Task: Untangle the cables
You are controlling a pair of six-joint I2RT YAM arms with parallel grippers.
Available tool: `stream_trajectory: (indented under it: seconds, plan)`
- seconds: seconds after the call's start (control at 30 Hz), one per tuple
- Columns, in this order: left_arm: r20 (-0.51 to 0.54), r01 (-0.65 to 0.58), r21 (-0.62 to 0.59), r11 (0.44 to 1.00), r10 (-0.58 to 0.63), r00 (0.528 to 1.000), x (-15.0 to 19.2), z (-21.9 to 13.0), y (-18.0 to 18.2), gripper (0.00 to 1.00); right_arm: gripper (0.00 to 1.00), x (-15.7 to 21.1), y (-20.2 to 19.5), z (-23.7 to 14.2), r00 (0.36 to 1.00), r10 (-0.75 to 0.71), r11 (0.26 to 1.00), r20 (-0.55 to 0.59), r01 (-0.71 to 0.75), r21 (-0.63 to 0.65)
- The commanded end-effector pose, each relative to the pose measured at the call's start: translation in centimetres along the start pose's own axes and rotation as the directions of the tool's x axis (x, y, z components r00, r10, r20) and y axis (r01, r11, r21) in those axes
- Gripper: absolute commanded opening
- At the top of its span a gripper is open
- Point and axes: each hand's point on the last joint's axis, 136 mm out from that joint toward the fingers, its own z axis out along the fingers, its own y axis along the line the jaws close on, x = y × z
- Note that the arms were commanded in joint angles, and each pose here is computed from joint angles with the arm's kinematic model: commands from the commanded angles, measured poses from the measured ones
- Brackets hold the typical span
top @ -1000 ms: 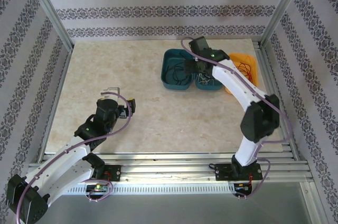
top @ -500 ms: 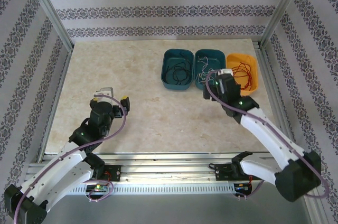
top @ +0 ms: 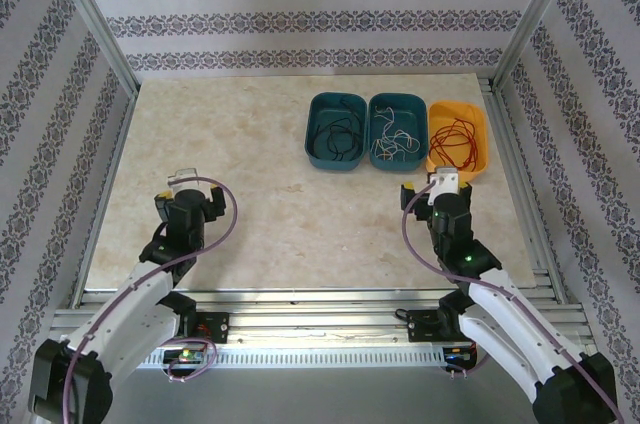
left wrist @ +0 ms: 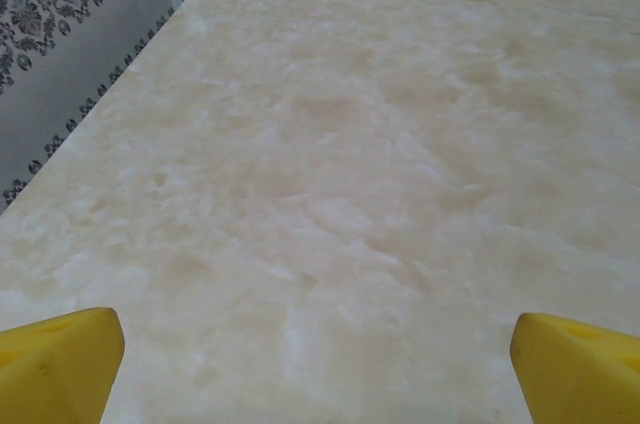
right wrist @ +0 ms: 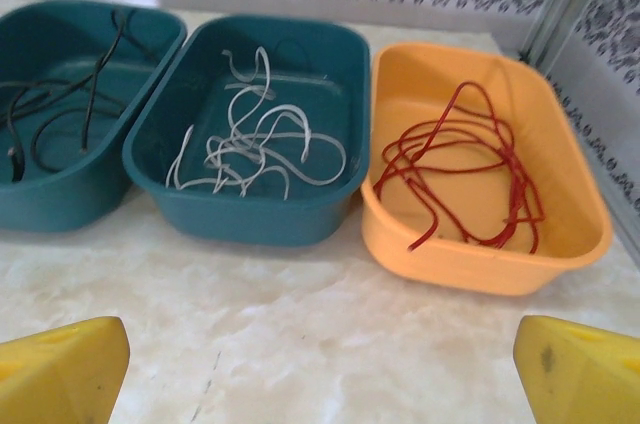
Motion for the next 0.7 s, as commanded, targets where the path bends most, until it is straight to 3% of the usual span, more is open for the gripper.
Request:
stream_trajectory:
  seconds: [0.0,0.33,0.67]
  plan:
    - [0.109,-0.006,0.018,1.000,0.004,0.994,-2.4,1.0,-0.1,0.99,0.98,-0.9,-0.8,0.2,0.997,-0.018,0.999,0.075,0.016,0.030]
    - [0.139,0.040,0.035,0.999,-0.045,0.989,-0.5,4.6,2.9,0.99,0.98,-0.1,-2.5,0.7,0.995,0.016,0.998,0.101,-0.022,0.056]
    - [0.199,0.043,0.234,0.971,-0.091,0.976,-1.1,7.5,-0.7,0.99,0.98,-0.2,-3.8,1.1,0.992,0.047,0.995,0.117,-0.056,0.079]
